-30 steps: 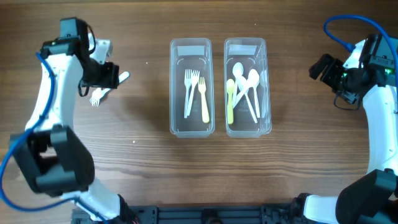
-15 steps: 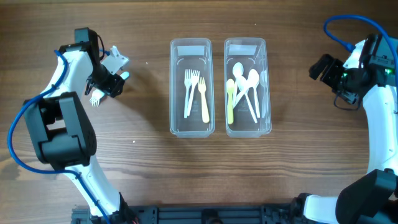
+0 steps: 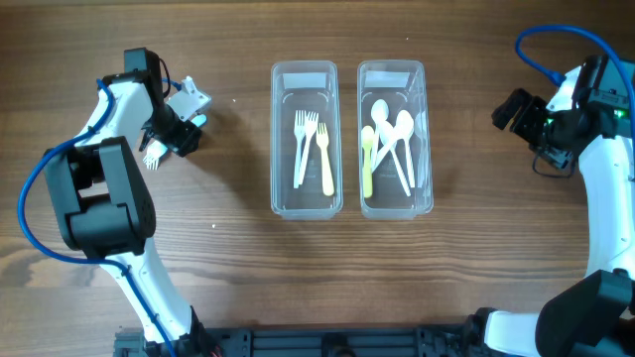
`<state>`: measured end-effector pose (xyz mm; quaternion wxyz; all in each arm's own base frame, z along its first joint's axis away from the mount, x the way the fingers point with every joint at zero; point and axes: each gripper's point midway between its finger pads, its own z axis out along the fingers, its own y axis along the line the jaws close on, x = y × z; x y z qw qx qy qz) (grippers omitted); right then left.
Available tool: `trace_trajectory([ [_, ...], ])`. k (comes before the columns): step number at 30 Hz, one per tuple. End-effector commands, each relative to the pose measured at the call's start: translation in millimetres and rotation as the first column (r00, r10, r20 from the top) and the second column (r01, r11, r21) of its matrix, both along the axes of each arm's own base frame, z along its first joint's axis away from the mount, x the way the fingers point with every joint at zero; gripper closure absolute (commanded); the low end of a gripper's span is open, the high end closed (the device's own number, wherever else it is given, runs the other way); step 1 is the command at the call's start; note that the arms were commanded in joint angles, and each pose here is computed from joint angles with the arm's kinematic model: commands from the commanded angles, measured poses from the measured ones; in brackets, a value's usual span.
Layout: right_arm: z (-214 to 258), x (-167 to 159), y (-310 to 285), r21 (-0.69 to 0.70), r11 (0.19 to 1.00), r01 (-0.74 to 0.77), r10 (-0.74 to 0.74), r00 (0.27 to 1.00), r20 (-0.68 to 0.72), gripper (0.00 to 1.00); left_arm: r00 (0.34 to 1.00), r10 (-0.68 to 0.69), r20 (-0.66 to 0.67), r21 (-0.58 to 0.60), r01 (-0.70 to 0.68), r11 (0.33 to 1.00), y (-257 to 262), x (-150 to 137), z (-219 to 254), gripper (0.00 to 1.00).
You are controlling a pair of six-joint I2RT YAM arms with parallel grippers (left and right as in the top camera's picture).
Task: Pack container
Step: 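Return the left gripper to the blue fork and grasp it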
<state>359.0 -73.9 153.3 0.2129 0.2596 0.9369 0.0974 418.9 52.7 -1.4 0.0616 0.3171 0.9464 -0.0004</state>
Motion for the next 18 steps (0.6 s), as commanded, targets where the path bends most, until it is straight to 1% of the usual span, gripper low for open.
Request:
trace_trajectory([
  [1, -5, -1, 3, 0.015, 1.0, -0.003, 0.003, 1.0, -0.02, 0.0, 0.999, -0.016, -0.051, -0.024, 0.015, 1.0, -4, -12, -6, 0.43],
  [2, -5, -2, 3, 0.015, 1.0, -0.003, 0.004, 1.0, -0.021, 0.0, 0.997, -0.011, -0.073, -0.032, 0.009, 0.999, -6, -17, -6, 0.46],
  [3, -6, -2, 3, 0.016, 1.0, -0.003, 0.003, 1.0, -0.024, 0.0, 0.996, 0.031, -0.089, -0.035, -0.034, 0.999, -6, -21, -6, 0.48],
  [5, -6, -2, 3, 0.017, 1.0, -0.003, 0.003, 1.0, -0.024, 0.0, 0.987, 0.119, -0.106, -0.038, -0.124, 0.992, -7, -23, -6, 0.67],
  [7, -6, -2, 3, 0.017, 1.0, -0.002, 0.003, 1.0, -0.024, 0.0, 0.971, 0.207, -0.122, -0.038, -0.213, 0.976, -7, -25, -6, 0.69],
  [8, -6, -2, 3, 0.016, 1.0, -0.003, 0.003, 1.0, -0.023, 0.0, 0.958, 0.257, -0.13, -0.036, -0.264, 0.964, -8, -26, -6, 0.72],
  [9, -6, -2, 3, 0.016, 1.0, -0.002, 0.003, 1.0, -0.023, 0.0, 0.943, 0.303, -0.137, -0.035, -0.311, 0.95, -8, -27, -6, 0.76],
  [11, -6, -2, 3, 0.016, 1.0, -0.003, 0.003, 1.0, -0.023, 0.0, 0.9, 0.406, -0.16, -0.028, -0.415, 0.909, -8, -31, -6, 0.92],
  [12, -6, -2, 3, 0.017, 1.0, -0.002, 0.003, 1.0, -0.024, 0.0, 0.883, 0.438, -0.171, -0.024, -0.448, 0.894, -9, -33, -6, 0.96],
  [15, -6, -2, 3, 0.017, 1.0, -0.002, 0.002, 1.0, -0.023, 0.0, 0.815, 0.54, -0.209, -0.002, -0.552, 0.834, -13, -42, -2, 0.96],
  [18, -6, -2, 3, 0.017, 1.0, -0.003, 0.003, 1.0, -0.023, 0.0, 0.794, 0.569, -0.214, -0.016, -0.585, 0.811, -24, -43, 17, 0.96],
])
